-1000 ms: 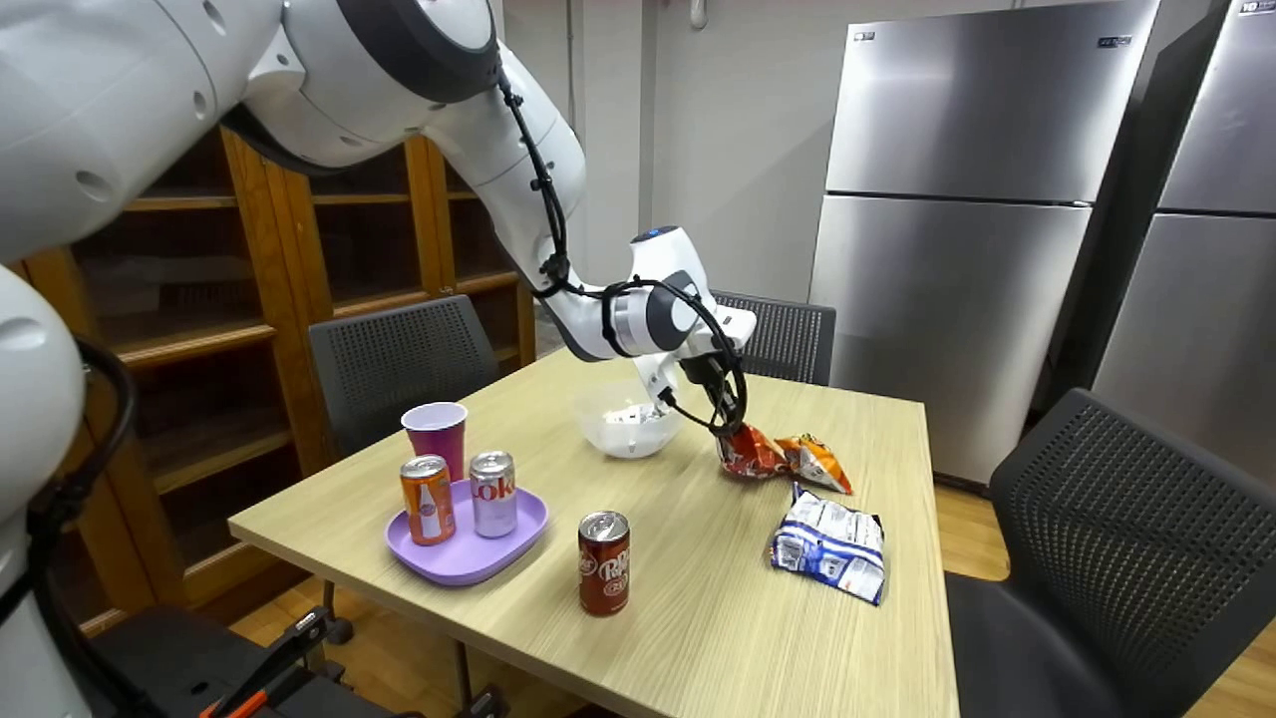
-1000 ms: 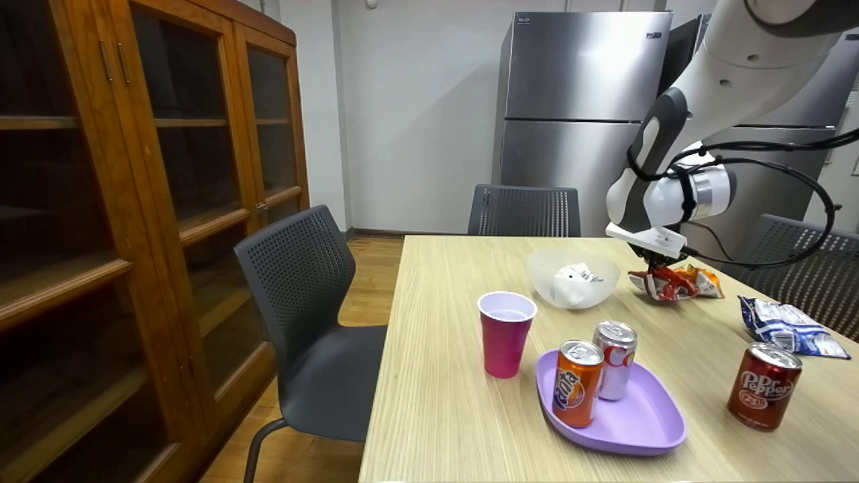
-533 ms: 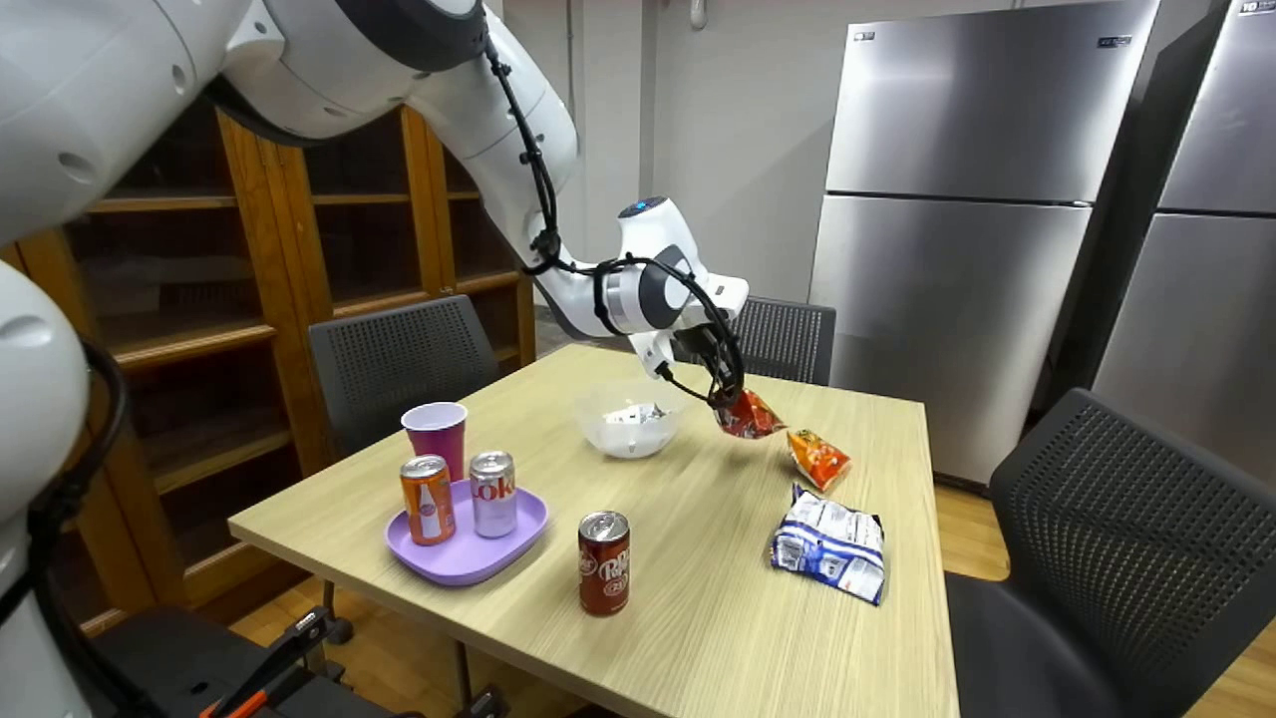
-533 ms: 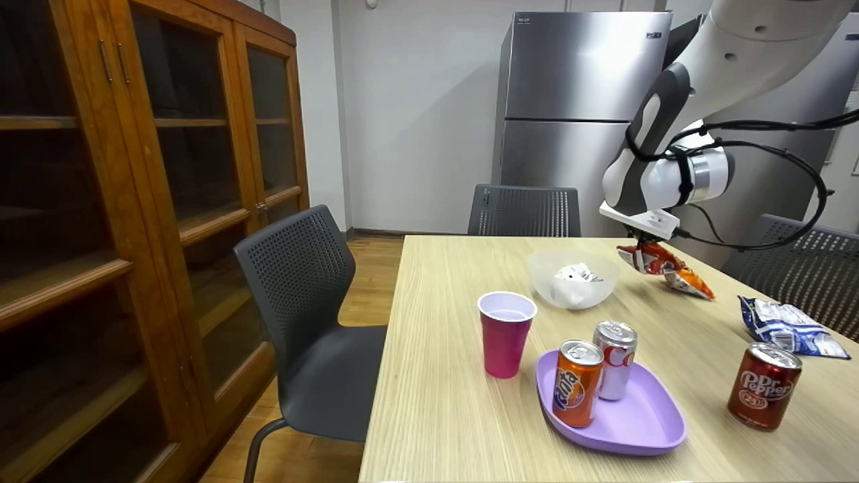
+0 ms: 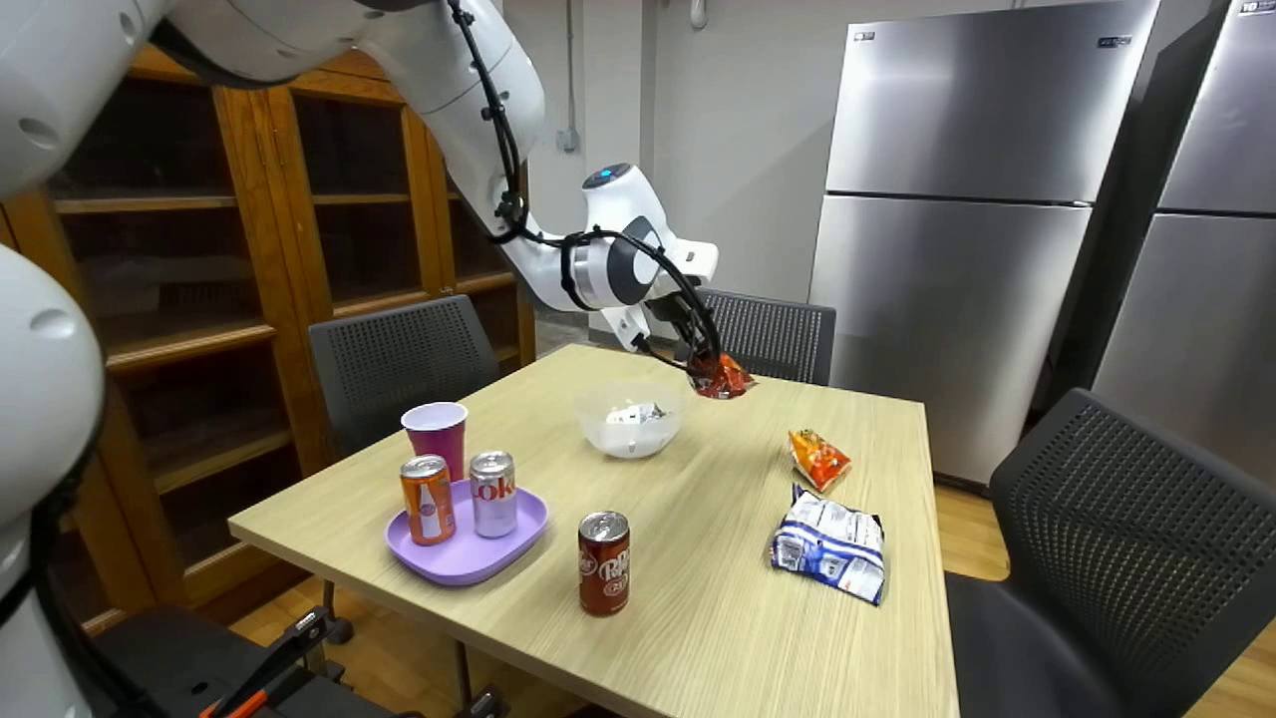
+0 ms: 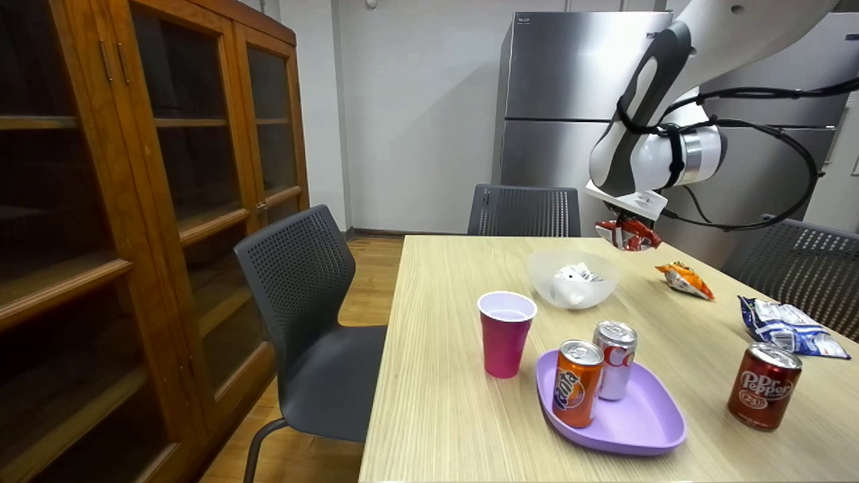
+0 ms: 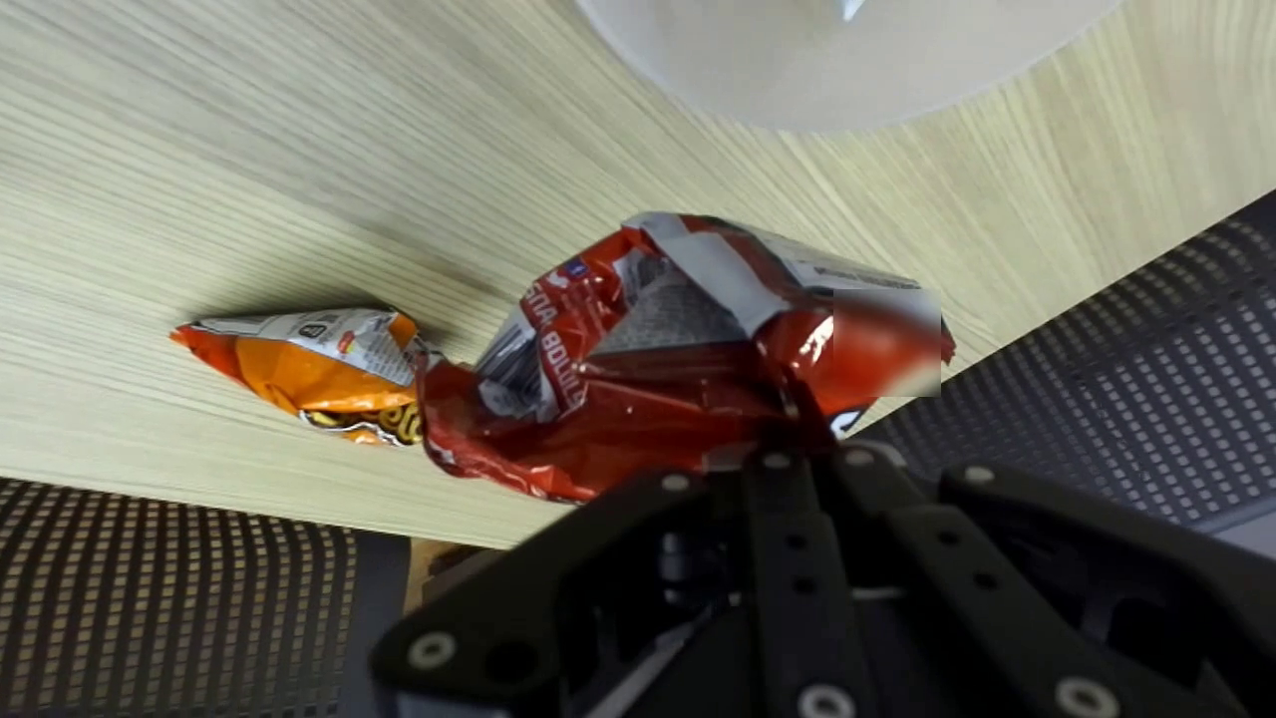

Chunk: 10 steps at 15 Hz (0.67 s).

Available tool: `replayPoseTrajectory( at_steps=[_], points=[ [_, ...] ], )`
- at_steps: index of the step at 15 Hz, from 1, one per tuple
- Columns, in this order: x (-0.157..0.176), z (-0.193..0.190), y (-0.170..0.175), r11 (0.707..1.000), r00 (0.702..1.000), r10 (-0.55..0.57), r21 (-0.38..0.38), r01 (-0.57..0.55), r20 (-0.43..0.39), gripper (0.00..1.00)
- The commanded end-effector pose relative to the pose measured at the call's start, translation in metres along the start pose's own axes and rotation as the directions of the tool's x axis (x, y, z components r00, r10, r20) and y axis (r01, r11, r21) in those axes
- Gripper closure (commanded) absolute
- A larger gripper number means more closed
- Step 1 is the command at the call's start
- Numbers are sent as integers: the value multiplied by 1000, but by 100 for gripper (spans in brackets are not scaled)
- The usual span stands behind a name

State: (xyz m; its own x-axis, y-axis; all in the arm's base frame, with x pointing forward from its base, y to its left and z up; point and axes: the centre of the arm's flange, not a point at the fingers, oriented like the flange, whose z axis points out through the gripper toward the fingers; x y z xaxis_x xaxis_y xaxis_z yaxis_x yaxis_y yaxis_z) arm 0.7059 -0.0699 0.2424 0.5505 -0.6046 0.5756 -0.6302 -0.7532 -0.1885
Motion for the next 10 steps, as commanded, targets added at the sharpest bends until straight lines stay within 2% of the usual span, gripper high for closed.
replayPoseTrajectory(
  at_steps=[1,10],
  points=[
    [-21,-43,-7,995,997,-75,65,74,7,100],
    [-74,-59,-45,958,965,-251,160,237,75,100]
  ],
)
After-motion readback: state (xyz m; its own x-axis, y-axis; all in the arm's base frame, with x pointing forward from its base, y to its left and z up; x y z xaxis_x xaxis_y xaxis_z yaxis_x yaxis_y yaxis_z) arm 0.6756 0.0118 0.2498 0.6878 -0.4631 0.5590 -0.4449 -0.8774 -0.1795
